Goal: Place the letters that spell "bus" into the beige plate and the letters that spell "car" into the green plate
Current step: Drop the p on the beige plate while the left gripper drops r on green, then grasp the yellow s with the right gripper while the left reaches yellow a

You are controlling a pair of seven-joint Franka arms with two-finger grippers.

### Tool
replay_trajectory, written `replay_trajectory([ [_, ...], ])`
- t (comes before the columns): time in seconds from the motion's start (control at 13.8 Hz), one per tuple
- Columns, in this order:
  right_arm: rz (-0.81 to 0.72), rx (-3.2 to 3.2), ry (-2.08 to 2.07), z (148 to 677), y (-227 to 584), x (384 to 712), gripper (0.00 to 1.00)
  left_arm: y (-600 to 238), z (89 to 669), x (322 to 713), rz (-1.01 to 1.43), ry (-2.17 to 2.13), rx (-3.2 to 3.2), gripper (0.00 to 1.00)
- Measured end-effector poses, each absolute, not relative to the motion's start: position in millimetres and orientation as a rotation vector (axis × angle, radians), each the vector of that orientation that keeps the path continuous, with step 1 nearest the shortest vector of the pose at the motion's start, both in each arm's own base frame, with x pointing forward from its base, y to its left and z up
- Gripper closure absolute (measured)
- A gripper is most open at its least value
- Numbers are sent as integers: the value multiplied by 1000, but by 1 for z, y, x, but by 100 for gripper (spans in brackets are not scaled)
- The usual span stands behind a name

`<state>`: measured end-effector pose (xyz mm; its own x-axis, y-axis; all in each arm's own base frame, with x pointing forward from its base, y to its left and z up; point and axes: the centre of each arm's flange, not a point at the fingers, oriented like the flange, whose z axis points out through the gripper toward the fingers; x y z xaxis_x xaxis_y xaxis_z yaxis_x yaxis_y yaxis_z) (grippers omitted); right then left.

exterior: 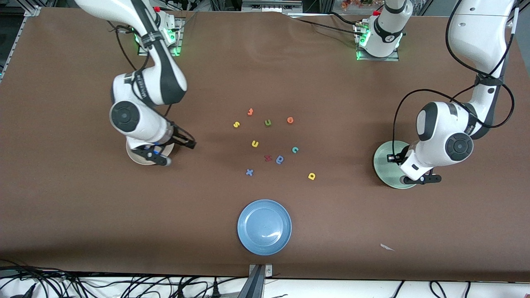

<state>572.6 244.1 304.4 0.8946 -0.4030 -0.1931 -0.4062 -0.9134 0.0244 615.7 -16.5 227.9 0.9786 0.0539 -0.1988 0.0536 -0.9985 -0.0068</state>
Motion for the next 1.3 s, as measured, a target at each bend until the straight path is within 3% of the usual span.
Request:
replay_trajectory([
  [0.58, 214, -3033, 751, 232, 370, 504, 4, -66, 256, 644, 191, -236, -3143, 3],
  [0.87, 192, -3053, 791, 192, 393, 476, 13, -144, 246, 664, 154, -484, -3129, 0],
  [0.94, 198, -3059, 796, 188, 395, 472, 22, -160, 242, 668, 150, -557, -3118, 0],
  [1.09, 209, -3068, 805, 182, 394, 467, 25, -187, 233, 669, 164, -696, -3100, 0],
  [1.16, 214, -3071, 813, 180, 393, 465, 33, -200, 230, 668, 178, -768, -3096, 0],
  [1.3, 220, -3074, 830, 177, 394, 460, 38, -222, 227, 669, 194, -924, -3071, 0],
])
